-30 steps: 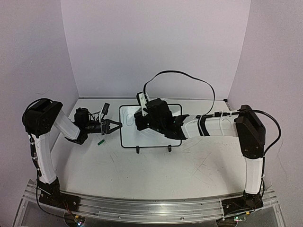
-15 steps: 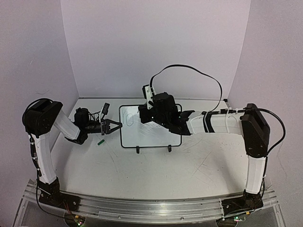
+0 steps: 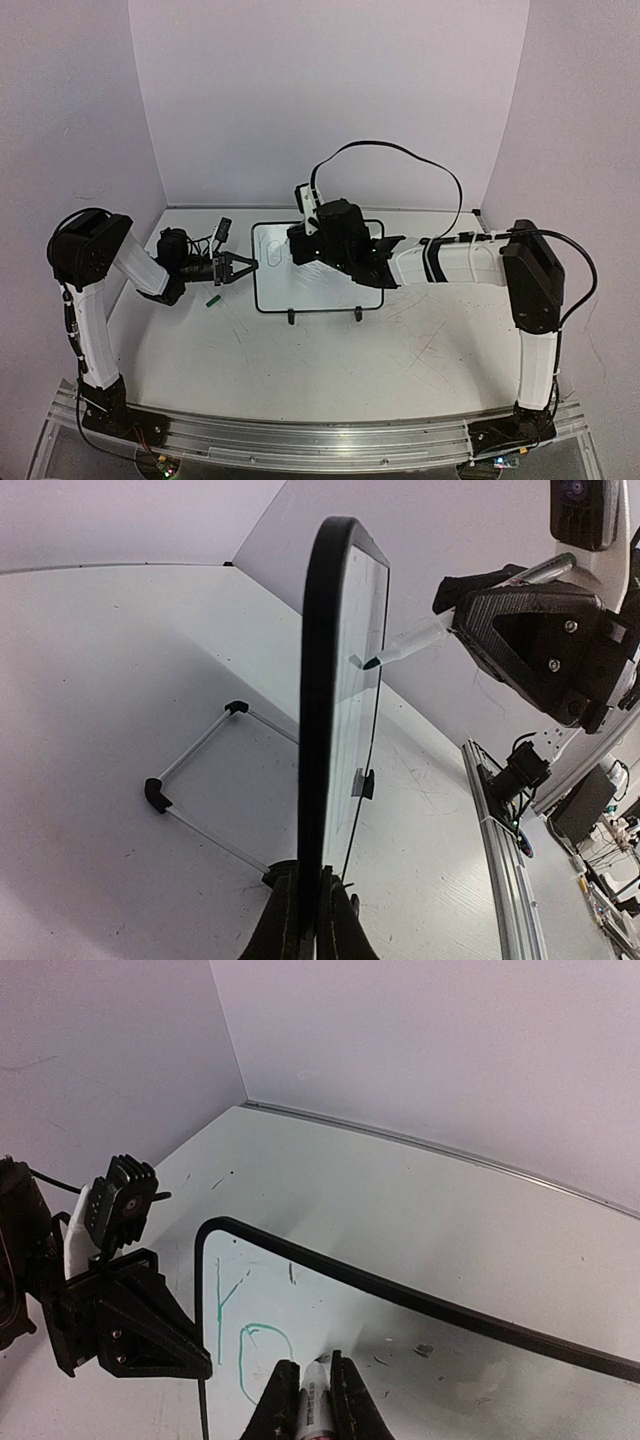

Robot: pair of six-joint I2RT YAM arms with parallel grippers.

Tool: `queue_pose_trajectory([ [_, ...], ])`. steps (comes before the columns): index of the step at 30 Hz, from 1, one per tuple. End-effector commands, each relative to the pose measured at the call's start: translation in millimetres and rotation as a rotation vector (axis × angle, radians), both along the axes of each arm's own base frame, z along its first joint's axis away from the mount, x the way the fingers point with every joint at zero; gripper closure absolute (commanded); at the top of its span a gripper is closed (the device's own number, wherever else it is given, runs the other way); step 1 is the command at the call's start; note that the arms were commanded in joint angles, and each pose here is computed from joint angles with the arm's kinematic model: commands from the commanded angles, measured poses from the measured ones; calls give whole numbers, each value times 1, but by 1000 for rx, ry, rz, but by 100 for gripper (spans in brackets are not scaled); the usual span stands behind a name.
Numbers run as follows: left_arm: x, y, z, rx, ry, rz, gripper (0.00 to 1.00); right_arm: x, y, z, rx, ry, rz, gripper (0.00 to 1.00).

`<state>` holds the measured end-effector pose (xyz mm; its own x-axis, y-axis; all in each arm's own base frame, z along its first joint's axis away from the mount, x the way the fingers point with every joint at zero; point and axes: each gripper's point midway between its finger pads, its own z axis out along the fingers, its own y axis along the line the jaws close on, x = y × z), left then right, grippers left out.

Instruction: Write a sentence on the whiteboard

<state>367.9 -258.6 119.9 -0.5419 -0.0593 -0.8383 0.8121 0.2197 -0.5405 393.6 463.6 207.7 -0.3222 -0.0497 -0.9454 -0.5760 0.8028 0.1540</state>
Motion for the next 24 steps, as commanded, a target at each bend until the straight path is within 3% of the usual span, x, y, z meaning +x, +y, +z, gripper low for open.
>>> queue_pose_trajectory([
  [1, 6, 4, 15, -11, -59, 18, 100, 7, 6, 18, 42, -37, -22, 100],
  [24, 8, 3, 16, -12, -60, 17, 100, 8, -2, -1, -16, -3, -56, 100],
])
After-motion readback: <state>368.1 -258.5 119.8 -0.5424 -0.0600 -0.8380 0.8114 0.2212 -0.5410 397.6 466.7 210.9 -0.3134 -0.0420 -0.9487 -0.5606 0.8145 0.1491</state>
